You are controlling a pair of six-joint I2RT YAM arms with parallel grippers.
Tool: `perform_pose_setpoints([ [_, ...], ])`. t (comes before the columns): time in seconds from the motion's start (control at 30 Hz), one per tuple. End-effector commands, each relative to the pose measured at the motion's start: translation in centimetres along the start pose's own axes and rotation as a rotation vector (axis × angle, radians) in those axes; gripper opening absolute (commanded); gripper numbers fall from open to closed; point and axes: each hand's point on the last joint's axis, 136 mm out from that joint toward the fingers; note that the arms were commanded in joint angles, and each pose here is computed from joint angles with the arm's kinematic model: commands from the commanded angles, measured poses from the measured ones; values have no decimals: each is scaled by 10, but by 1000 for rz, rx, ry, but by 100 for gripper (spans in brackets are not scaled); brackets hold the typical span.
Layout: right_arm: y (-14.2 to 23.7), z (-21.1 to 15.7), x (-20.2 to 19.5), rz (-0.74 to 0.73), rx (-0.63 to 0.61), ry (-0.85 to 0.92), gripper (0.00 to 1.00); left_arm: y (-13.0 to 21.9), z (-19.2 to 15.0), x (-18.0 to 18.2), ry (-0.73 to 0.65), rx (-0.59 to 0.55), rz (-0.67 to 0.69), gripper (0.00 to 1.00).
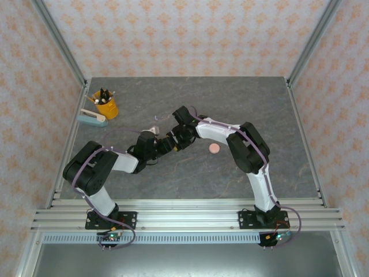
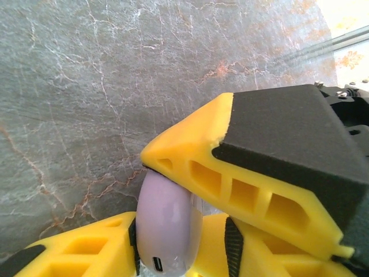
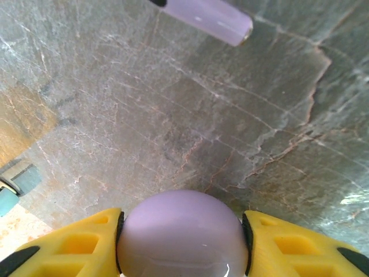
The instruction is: Insert the wireless bluetooth earbuds into the charging case
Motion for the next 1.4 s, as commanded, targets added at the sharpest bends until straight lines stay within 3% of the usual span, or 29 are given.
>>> perform_pose_setpoints([
  [0.0, 14, -12, 11, 38, 18, 8, 47, 2, 6, -16, -32, -37, -47, 41],
  [0.6, 19, -15, 7, 39, 24, 9, 48, 2, 10, -29, -48, -31, -53, 18],
  [0.8, 25, -11, 11, 54, 10, 16, 60, 5, 8, -29, -60, -18, -37, 13],
  [1.03, 71, 15, 22, 90, -93, 74, 77, 15, 2, -29, -101, 20, -6, 12],
  [1.23, 117, 39, -2, 89, -196, 169, 78, 27, -1, -46, -154, 94, -29, 11],
  [1.37, 135, 46, -5, 133, -264, 427, 78, 34, 0, -63, -181, 174, -81, 11],
])
Point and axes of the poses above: each hand's point on the last joint's axis, 136 mm out from that joint toward the fingers, its own y axis back along the fingers, its own x axis along the line the jaws close on, z = x × y, and after that the axes turned 15 degrees about y, right-handed
